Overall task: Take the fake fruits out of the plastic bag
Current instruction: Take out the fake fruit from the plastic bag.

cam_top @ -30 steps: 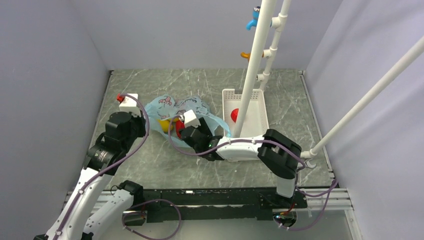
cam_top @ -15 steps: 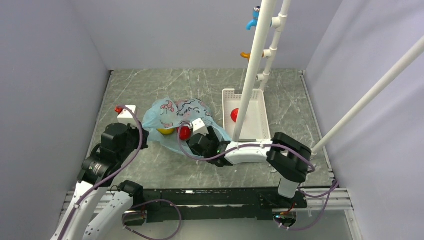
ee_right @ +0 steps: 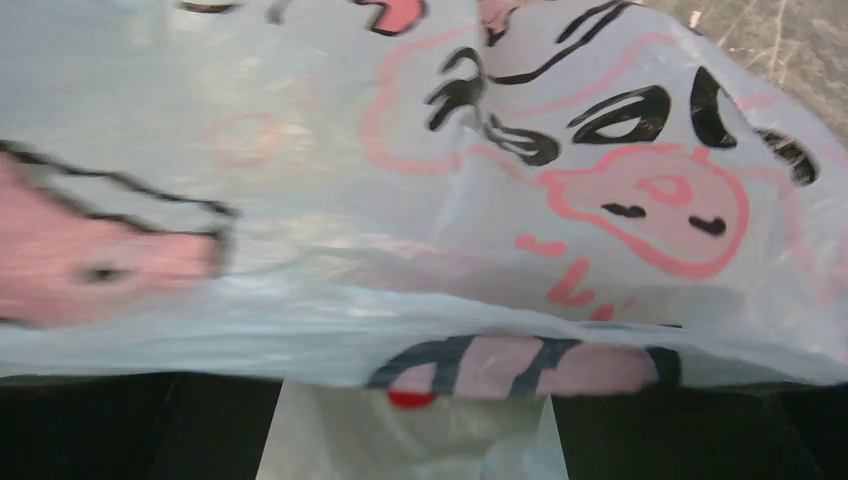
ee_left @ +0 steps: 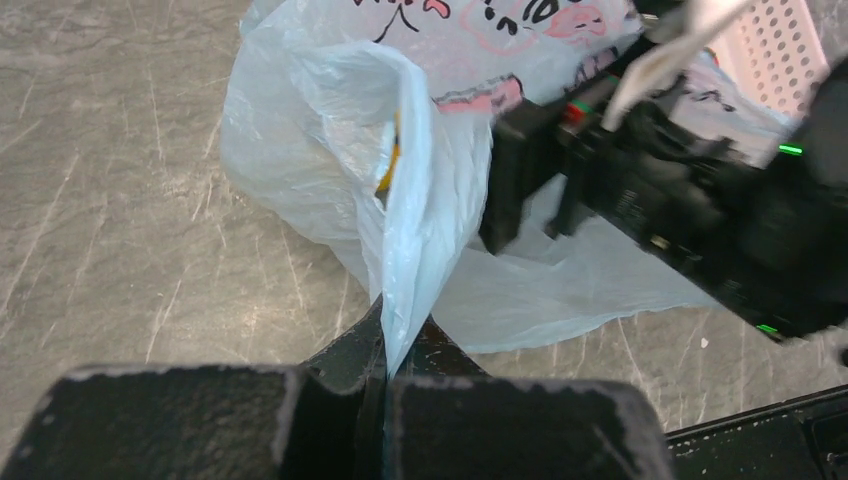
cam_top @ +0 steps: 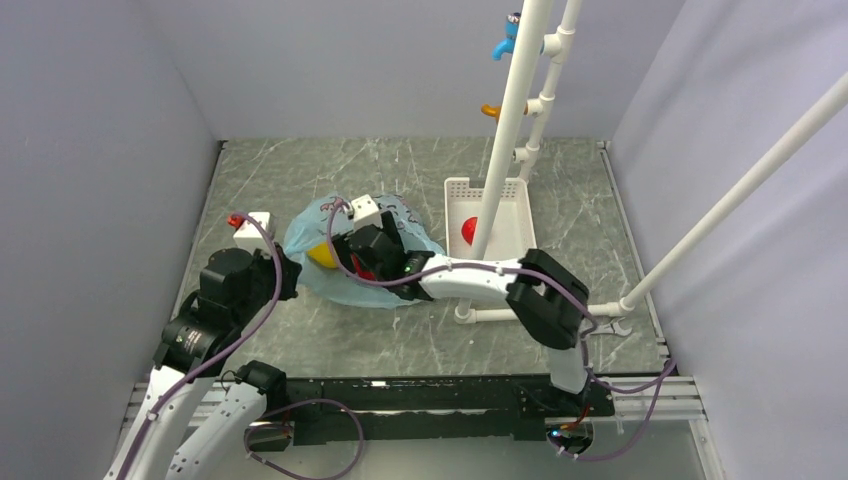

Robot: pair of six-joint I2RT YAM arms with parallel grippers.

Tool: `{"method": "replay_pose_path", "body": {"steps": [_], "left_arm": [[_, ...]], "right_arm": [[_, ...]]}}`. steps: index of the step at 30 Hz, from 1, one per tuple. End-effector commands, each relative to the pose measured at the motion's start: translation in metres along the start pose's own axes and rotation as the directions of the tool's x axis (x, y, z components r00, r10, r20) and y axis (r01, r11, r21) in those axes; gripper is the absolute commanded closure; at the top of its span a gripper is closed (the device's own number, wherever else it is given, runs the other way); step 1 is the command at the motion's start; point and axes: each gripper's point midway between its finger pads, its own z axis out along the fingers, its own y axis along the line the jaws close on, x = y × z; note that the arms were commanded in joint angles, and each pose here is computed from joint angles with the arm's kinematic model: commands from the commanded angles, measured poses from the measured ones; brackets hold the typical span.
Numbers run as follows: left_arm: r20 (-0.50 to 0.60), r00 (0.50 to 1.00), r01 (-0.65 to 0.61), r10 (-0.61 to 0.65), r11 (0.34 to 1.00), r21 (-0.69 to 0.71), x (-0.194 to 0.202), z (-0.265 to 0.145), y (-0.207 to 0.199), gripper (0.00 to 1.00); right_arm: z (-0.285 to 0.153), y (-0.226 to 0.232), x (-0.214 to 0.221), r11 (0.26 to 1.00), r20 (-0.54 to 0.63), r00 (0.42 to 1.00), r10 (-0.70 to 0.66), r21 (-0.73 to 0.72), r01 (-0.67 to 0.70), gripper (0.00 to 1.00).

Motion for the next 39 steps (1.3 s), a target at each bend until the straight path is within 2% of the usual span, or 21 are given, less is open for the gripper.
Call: {"method": "replay_pose_path", "body": {"steps": [1,7,11,20,27,29,31,39], "left_arm": [[0.111,0.993,0.039,-0.045,0.998,0.058,-0.029,-0.003,-0.013,1.00],[0.127,0.990,0.043,-0.056,0.993,0.107,-0.037,0.003,-0.024,1.00],[0.121,0.992,0.024,-0.035,0.996,0.090,-0.039,0.011,-0.022,1.00],[0.122,0.992,-0.001,-0.007,0.997,0.071,-0.045,0.021,-0.021,1.00],[0.103,0.994,-0.024,0.022,1.000,0.020,-0.039,0.028,-0.011,1.00],[0.099,0.995,-0.029,0.028,0.999,0.018,-0.037,0.030,-0.011,1.00],[0.092,0.995,-0.031,0.030,0.999,0.016,-0.036,0.031,-0.010,1.00],[0.061,0.998,-0.034,0.033,0.999,0.001,-0.025,0.041,-0.007,1.00]], "right_arm": [[0.035,-0.014,-0.024,0.983,0.094,0.987,0.131,0.114,-0.141,0.09],[0.066,-0.041,-0.035,0.952,0.103,0.970,0.221,0.192,-0.238,0.06],[0.081,-0.038,-0.037,0.969,0.114,0.981,0.158,0.171,-0.176,0.05],[0.115,-0.061,-0.012,0.933,0.061,0.995,0.073,0.349,-0.090,0.05],[0.131,-0.064,-0.009,0.941,0.060,0.998,0.027,0.336,-0.046,0.07],[0.133,-0.063,-0.014,0.945,0.069,0.998,0.015,0.325,-0.036,0.11],[0.130,-0.061,-0.019,0.947,0.078,0.997,-0.003,0.319,-0.022,0.22],[0.086,-0.046,-0.047,0.958,0.167,0.985,-0.047,0.288,-0.003,0.45]]}}
